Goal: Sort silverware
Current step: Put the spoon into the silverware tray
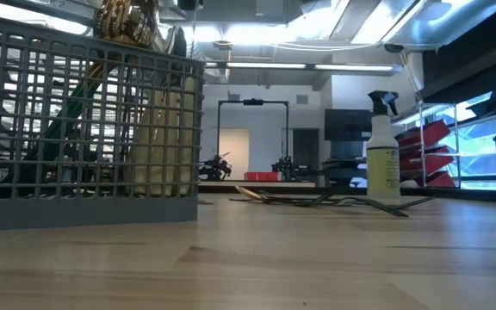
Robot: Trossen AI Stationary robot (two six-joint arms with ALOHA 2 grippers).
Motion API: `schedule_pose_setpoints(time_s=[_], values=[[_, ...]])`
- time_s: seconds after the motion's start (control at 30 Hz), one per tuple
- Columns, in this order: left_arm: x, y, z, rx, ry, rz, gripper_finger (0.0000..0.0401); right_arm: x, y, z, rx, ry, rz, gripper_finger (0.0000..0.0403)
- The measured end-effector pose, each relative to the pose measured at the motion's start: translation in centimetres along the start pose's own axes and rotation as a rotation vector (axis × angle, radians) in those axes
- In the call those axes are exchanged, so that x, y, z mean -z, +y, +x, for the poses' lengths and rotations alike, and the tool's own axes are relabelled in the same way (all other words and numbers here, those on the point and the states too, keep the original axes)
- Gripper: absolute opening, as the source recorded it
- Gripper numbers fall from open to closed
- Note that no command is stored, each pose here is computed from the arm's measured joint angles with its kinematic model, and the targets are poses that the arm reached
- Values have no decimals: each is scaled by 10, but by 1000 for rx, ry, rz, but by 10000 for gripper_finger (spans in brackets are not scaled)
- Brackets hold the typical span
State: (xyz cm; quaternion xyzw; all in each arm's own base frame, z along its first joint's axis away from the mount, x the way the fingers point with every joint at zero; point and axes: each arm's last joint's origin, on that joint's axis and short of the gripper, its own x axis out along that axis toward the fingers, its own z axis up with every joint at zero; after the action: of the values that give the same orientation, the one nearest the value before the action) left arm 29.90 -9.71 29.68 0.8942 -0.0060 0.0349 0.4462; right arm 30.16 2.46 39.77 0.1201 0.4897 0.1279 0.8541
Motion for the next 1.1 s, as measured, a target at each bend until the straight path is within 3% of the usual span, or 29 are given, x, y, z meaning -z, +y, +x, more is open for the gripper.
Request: schedule_pose_setpoints(time_s=[1.1], values=[[8,-11,4,61,23,8,182,-9,-10,20,-9,24,37,0]])
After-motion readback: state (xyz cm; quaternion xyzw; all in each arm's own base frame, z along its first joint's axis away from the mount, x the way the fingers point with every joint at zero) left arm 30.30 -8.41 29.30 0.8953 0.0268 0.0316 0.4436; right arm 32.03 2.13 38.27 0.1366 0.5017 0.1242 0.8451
